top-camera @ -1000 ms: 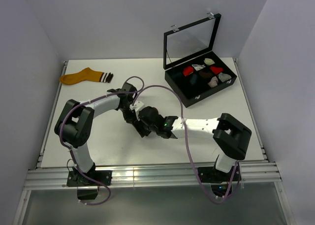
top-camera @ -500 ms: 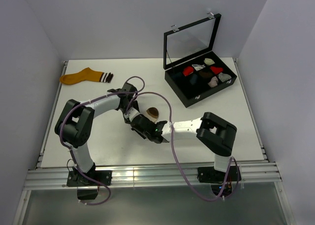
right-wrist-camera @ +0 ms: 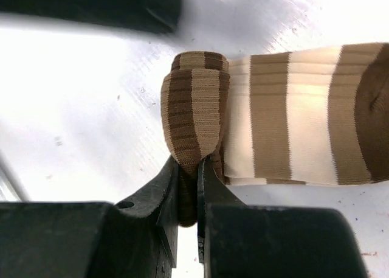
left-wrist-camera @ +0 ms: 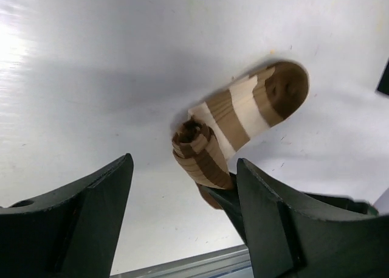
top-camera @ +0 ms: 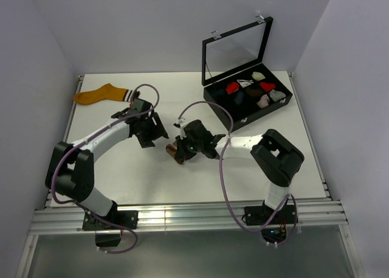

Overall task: Roll the socks
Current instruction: Roll the sock at the center of the board.

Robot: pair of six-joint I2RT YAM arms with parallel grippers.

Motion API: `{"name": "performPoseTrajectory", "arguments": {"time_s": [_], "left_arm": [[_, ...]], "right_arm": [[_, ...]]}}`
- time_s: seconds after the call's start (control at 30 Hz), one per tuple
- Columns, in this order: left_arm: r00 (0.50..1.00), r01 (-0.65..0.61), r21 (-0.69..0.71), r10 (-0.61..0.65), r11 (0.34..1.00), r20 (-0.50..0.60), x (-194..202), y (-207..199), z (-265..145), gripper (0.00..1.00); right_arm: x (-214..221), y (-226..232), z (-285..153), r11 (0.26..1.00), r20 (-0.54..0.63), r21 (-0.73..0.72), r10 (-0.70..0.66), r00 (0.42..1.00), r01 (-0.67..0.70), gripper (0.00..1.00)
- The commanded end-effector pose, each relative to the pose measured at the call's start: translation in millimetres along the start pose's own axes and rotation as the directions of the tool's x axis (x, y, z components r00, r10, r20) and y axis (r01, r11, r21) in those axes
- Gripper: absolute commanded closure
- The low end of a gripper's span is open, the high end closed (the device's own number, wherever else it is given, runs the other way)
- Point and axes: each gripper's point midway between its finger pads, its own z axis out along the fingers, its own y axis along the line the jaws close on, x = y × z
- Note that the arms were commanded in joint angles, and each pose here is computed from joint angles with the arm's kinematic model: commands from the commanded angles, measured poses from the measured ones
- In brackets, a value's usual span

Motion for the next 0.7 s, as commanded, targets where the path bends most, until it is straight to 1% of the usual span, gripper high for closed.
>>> {"name": "performPoseTrajectory", "arguments": {"time_s": [0.0,0.07,0.1,0.17,0.27,0.33,0.53,0.67], "left_arm": [[0.994,0.070,0.048,-0.074,0.996,0.075,-13,-1,-10,0.26],[0.996,0.065,0.085,-0.069,0.994,0.050,-6,-4,-9,0.27],[0.997,0.065,0.090,-0.069,0.994,0.039,-3,-4,-7,0.28],[0.998,0.062,0.096,-0.064,0.993,0.015,6,-3,-2,0.28],[0.998,0.058,0.113,-0.057,0.992,-0.012,18,-5,3,0.29],[0.998,0.056,0.122,-0.054,0.991,-0.020,23,-9,7,0.29],[0.998,0.045,0.092,-0.041,0.995,-0.054,37,-5,22,0.33],[0.997,0.039,0.041,-0.036,0.998,-0.070,40,3,35,0.39]], "right_arm": [[5,24,-8,0.960,-0.066,-0.232,0.149,0.987,-0.160,1.00],[8,23,-6,0.935,-0.098,-0.282,0.197,0.976,-0.217,1.00],[3,24,-9,0.908,-0.106,-0.326,0.240,0.965,-0.262,1.00],[4,20,-8,0.879,-0.129,-0.352,0.296,0.946,-0.323,1.00],[4,13,-7,0.847,-0.160,-0.382,0.332,0.929,-0.369,1.00],[5,7,-5,0.835,-0.171,-0.383,0.357,0.918,-0.396,1.00],[14,-5,0,0.811,-0.199,-0.360,0.416,0.887,-0.461,1.00],[19,-8,0,0.816,-0.199,-0.344,0.420,0.886,-0.464,1.00]]}}
